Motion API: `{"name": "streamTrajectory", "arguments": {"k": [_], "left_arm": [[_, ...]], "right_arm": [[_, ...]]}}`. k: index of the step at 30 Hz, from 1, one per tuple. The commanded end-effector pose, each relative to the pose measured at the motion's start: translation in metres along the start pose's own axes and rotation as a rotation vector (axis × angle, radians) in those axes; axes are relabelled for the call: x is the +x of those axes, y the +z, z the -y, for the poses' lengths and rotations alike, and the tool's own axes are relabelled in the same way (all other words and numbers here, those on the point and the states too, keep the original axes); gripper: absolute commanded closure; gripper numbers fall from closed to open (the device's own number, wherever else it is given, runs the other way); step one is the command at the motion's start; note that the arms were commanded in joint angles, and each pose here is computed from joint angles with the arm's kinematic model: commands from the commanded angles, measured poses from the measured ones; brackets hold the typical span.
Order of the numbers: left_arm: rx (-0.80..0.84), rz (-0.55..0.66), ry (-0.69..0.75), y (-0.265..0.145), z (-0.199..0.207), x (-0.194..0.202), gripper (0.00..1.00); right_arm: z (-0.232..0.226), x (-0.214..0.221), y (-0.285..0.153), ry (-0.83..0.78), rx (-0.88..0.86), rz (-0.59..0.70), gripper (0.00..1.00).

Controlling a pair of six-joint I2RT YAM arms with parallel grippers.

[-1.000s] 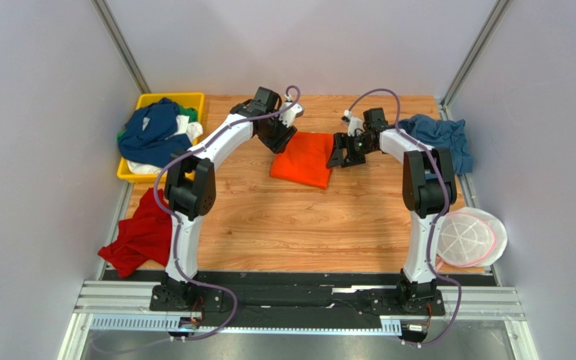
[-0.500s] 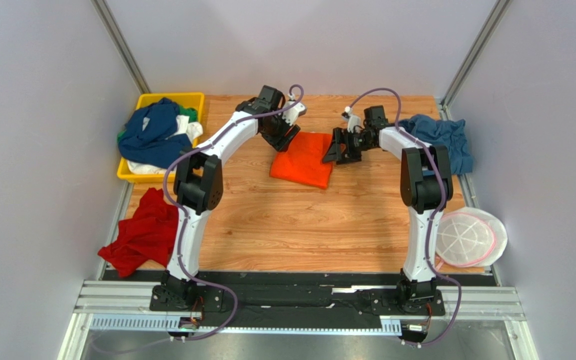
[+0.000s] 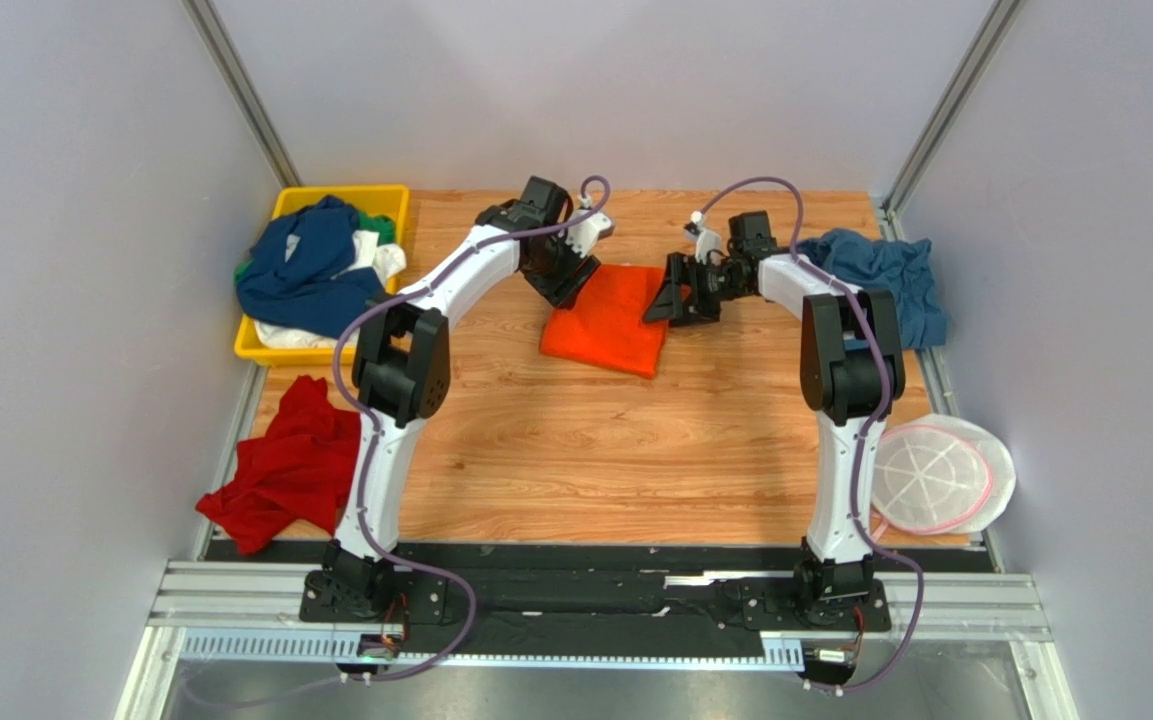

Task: Fold and stack the t-shirts
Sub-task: Put the neatly folded tshirt into the corner of the board with the right arm

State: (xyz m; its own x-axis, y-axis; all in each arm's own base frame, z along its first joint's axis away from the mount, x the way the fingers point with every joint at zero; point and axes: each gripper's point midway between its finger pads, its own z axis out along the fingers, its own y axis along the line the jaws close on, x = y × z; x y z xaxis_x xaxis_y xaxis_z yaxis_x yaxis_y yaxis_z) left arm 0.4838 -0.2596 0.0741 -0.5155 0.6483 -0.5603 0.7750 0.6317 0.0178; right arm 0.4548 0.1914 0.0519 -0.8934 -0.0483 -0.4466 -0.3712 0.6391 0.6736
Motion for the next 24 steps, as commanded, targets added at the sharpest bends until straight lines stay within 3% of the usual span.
{"name": "streamTrajectory", "arguments": {"k": [1, 24], "left_arm": [[0.018, -0.016, 0.005, 0.001, 0.003, 0.008, 0.38], [0.123, -0.102, -0.039, 0.001, 0.031, 0.036, 0.44]], "right_arm": [[-0.003, -0.004, 0.006, 0.009, -0.05, 0.022, 0.21], [-0.016, 0.007, 0.006, 0.032, -0.103, 0.027, 0.22]]}}
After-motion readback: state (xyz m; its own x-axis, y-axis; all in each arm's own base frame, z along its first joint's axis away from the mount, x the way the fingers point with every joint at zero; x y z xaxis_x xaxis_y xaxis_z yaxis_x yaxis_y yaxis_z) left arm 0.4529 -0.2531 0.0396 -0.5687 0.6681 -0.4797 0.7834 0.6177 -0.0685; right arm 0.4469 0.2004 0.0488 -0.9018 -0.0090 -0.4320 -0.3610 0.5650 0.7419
